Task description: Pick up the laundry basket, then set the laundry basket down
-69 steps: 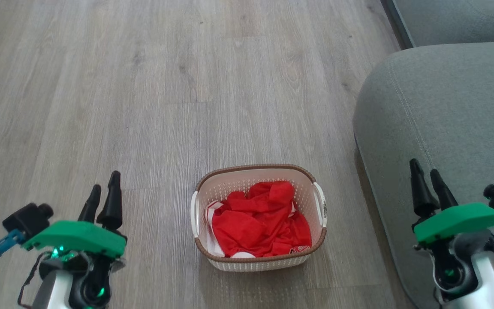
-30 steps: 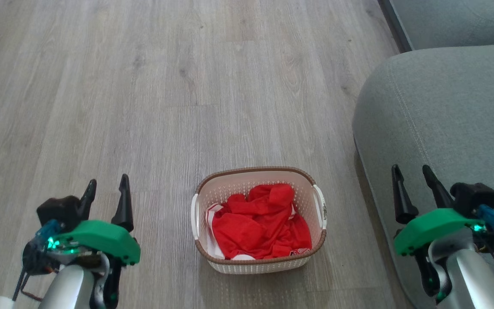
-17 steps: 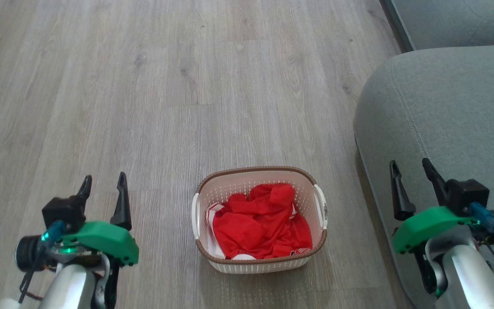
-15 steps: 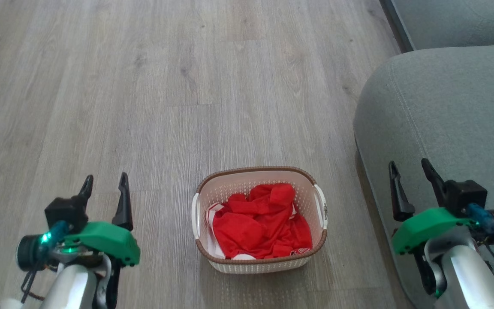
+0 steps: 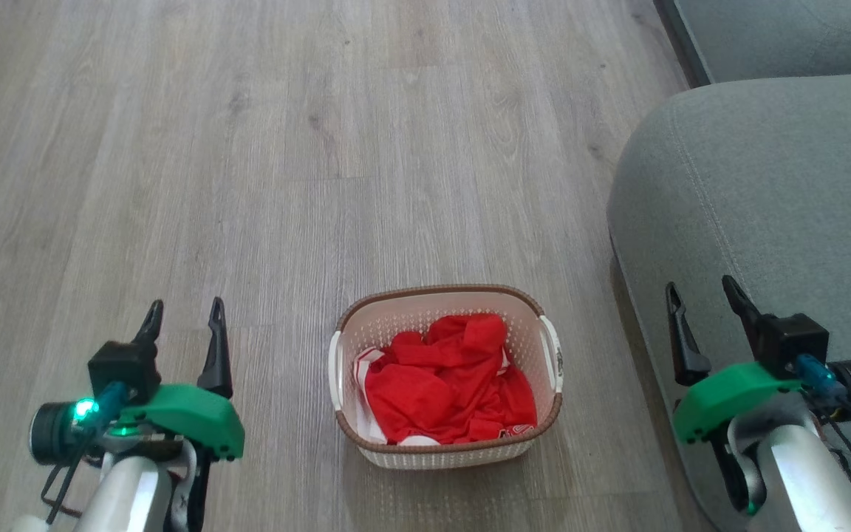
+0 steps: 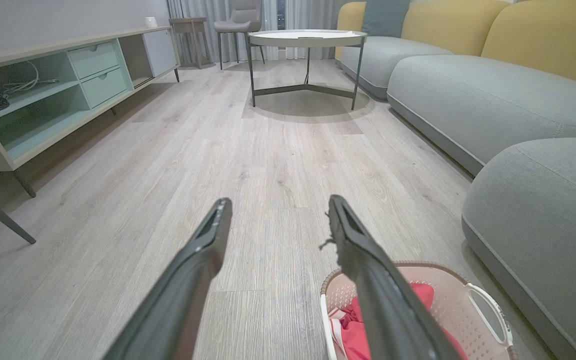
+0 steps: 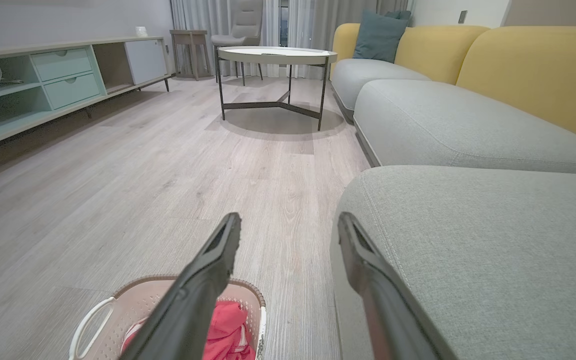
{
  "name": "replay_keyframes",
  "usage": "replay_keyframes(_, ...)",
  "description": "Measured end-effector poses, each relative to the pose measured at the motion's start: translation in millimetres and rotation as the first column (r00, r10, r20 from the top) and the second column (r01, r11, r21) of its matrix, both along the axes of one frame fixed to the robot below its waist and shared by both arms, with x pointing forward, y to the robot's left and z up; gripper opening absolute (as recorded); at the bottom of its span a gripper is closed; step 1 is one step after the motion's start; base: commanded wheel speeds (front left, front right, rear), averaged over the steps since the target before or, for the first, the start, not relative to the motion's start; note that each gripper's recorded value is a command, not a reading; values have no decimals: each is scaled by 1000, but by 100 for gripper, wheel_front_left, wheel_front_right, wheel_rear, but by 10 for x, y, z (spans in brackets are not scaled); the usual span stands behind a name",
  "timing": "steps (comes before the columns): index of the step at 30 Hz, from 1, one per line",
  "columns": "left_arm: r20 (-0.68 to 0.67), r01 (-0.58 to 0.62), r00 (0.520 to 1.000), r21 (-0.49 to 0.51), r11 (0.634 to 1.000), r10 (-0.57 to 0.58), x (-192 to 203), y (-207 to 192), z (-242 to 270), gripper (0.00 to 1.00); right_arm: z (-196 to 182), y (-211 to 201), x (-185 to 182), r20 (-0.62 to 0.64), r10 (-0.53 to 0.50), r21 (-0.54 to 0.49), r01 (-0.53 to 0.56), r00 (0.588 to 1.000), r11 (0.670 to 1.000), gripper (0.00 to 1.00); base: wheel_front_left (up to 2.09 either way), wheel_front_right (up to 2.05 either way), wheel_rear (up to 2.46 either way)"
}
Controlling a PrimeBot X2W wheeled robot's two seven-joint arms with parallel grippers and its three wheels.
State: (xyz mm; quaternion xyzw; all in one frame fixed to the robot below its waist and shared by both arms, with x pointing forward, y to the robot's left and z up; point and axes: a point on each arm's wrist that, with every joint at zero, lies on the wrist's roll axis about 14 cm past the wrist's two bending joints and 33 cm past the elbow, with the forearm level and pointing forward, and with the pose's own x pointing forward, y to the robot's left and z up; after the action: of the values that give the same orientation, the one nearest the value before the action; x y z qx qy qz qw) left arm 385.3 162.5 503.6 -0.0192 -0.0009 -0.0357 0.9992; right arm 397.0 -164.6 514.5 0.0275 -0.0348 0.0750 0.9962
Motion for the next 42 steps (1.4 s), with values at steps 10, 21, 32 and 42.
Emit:
replay_keyframes(10, -11, -4, 1000, 3, 1000, 4, 8, 3, -37, 100, -37, 4, 12, -11, 1, 6, -1, 1000, 1000, 100, 0, 0, 0)
replay_keyframes(21, -28, 12, 1000, 7, 1000, -12, 235, -44, -115, 100, -130, 7, 226, -35, 1, 7, -1, 999, 1000, 100, 0, 0, 0)
replay_keyframes(32, -90, 34, 995, -18, 999, -36, 696, -131, -485, 100, -453, 11, 703, -95, -5, -4, 5, 995, 1000, 100, 0, 0, 0)
replay_keyframes(42, -214, 84, 973, -42, 996, -91, 1107, -276, -1130, 100, -984, 6, 1127, -184, -16, -17, 13, 983, 1000, 100, 0, 0, 0)
